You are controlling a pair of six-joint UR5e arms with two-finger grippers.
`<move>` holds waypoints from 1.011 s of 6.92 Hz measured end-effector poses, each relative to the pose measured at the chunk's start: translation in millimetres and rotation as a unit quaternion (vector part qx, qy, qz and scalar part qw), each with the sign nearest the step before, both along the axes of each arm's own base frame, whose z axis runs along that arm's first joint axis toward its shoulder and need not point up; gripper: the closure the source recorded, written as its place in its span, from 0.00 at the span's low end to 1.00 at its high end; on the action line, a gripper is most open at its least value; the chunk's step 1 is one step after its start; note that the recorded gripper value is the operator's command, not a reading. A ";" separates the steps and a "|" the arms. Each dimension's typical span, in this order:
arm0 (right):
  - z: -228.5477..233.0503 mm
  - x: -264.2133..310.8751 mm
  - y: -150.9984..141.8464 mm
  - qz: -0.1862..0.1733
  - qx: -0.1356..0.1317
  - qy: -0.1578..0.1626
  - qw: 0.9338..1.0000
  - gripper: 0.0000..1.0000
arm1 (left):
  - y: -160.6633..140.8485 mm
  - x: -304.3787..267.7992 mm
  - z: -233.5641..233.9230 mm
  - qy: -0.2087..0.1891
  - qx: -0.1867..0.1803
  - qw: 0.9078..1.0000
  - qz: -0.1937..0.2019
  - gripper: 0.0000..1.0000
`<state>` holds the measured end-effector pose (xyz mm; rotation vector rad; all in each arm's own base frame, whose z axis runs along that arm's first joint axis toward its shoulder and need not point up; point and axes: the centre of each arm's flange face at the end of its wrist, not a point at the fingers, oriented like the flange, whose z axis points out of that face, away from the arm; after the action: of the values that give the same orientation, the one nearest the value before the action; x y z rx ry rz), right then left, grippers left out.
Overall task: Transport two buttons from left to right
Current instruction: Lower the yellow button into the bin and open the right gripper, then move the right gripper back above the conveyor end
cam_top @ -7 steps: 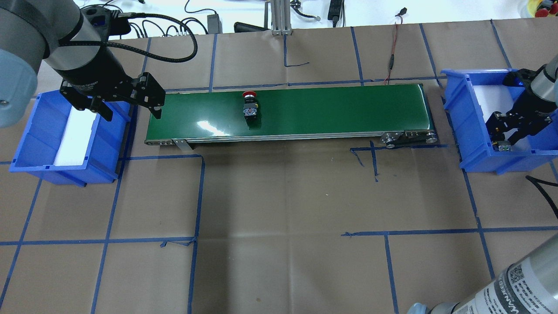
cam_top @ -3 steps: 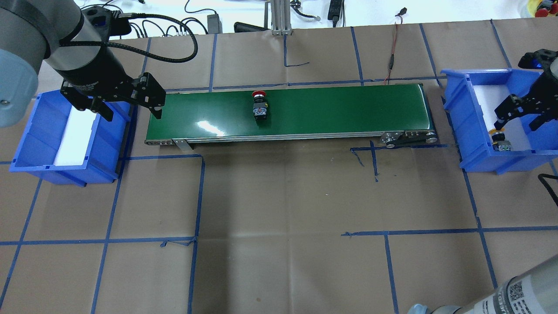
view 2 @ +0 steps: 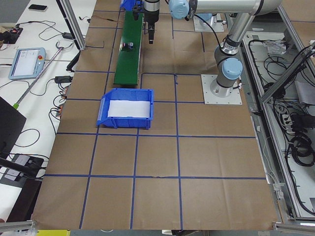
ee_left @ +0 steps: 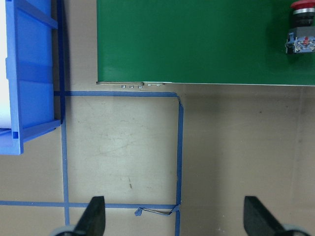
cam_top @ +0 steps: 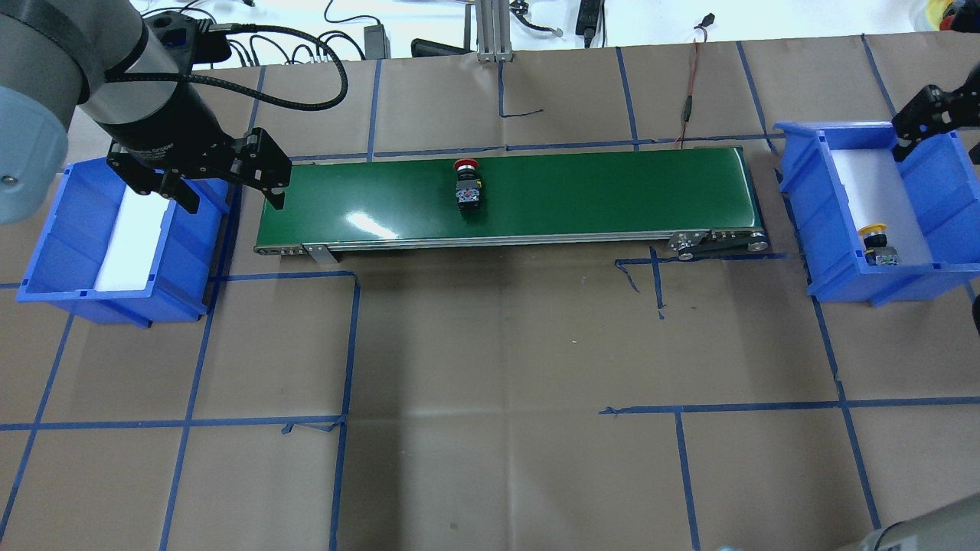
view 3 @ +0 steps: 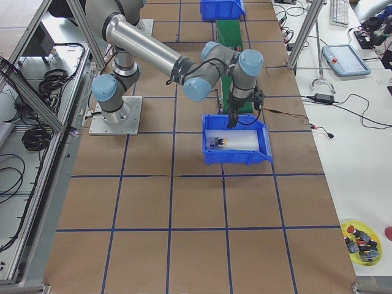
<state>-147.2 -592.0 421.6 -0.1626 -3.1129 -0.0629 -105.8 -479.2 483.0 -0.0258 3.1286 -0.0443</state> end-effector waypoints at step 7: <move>80.7 243.9 5.0 -0.030 -0.054 0.011 0.998 0.01 | -0.1 0.1 -0.5 0.000 0.001 1.000 0.001 0.00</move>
<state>96.7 -587.0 502.4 -0.2565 -3.0911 0.1065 -105.7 -479.3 482.5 -0.0276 3.1276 -0.0426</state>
